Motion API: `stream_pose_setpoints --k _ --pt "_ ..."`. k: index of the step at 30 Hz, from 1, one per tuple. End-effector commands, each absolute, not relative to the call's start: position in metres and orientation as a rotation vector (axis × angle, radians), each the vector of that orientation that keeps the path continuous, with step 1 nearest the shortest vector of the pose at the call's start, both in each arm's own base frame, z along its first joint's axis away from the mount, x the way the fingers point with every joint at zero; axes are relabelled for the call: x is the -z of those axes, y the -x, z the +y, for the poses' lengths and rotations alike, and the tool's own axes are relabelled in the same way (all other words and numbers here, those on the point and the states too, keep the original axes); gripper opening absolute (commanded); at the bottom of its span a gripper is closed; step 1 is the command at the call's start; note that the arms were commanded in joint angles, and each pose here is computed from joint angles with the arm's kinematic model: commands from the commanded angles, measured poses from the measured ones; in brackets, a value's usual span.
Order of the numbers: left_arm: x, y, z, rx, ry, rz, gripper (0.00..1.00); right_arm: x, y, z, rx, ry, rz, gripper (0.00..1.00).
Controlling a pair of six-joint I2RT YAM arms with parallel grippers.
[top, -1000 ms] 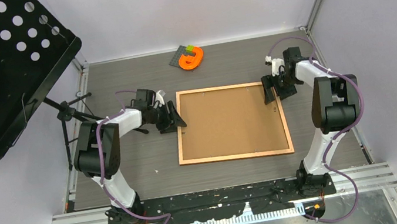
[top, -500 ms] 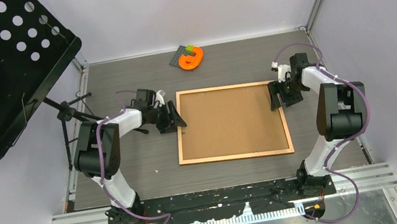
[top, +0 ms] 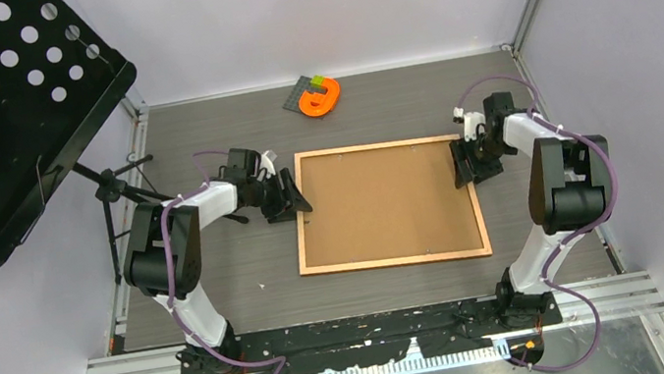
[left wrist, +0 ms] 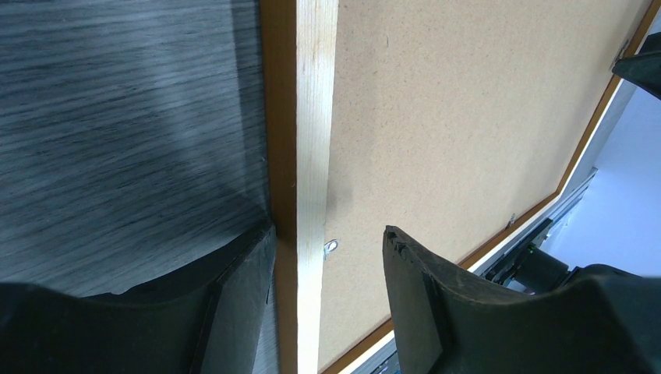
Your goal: Put the photo into the frame
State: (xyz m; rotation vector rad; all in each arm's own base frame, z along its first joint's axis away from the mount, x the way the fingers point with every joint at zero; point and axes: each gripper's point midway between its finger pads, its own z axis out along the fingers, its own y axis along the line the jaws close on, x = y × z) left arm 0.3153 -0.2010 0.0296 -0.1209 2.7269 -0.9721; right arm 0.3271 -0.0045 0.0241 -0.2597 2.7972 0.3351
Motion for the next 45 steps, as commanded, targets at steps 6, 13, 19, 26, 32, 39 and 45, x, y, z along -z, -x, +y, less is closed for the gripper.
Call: stream_pose_setpoints --k 6,13,19,26,32,39,45 --pt "0.009 -0.283 -0.191 0.863 0.147 2.900 0.57 -0.020 -0.338 -0.005 -0.331 0.240 2.782 0.55" --pt "0.010 -0.282 -0.191 0.862 0.143 2.905 0.56 -0.023 -0.344 -0.007 -0.316 0.246 2.775 0.44" --pt "0.010 -0.282 -0.191 0.864 0.143 2.910 0.56 -0.029 -0.350 -0.010 -0.296 0.289 2.763 0.37" --pt "0.013 -0.281 -0.191 0.862 0.142 2.919 0.55 -0.035 -0.355 -0.013 -0.281 0.332 2.751 0.31" --pt "0.012 -0.281 -0.191 0.863 0.140 2.920 0.55 -0.040 -0.359 -0.010 -0.302 0.337 2.736 0.30" --pt "0.011 -0.282 -0.190 0.855 0.135 2.916 0.55 -0.054 -0.363 -0.006 -0.329 0.322 2.691 0.50" --pt "0.003 -0.287 -0.188 0.841 0.110 2.881 0.57 -0.067 -0.363 -0.007 -0.333 0.300 2.662 0.60"
